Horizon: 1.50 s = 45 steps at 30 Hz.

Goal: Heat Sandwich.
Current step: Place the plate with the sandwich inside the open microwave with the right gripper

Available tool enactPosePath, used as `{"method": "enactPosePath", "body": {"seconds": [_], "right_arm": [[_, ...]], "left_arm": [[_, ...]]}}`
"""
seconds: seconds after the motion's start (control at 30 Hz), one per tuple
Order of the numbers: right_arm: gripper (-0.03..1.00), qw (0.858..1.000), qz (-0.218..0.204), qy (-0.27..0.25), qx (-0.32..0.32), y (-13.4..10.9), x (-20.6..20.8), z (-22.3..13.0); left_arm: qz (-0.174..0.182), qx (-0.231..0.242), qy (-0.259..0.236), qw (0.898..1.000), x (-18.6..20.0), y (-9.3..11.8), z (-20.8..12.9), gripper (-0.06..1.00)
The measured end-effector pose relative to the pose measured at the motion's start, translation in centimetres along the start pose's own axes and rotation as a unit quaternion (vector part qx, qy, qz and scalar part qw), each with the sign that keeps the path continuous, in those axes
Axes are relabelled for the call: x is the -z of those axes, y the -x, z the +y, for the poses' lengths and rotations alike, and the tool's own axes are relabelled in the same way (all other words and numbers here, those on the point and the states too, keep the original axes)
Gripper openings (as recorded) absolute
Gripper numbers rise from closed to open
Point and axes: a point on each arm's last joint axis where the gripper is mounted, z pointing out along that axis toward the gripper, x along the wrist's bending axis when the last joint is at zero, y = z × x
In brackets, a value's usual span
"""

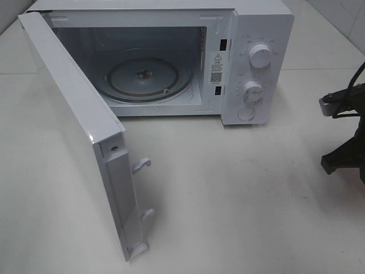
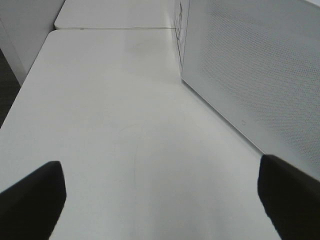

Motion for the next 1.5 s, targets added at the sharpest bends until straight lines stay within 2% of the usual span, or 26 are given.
{"method": "enactPosePath", "body": {"seconds": [0.3,0.97,1.2,1.5], "right_arm": [[0.04,0.999,-0.01,-0.002,0.047,-2.3,2.1,-2.2],[0.04,0.987,-0.023,0.037,0.155,-6.4,7.0,-5.8],[0.04,0.978,-0.025,0.048,0.2,-8.1,8.0,-7.0],[0.04,0.96,-0.028,0.063,0.272,-10.6,8.8,-8.6]], "left_arm": [[0.0,0.0,0.0,1.0,0.0,0.0,0.0,0.97],[0.0,0.0,0.0,1.0,0.0,0.0,0.0,0.97],[0.0,0.0,0.0,1.0,0.0,0.0,0.0,0.97],[0.0,0.0,0.0,1.0,0.0,0.0,0.0,0.97]]}}
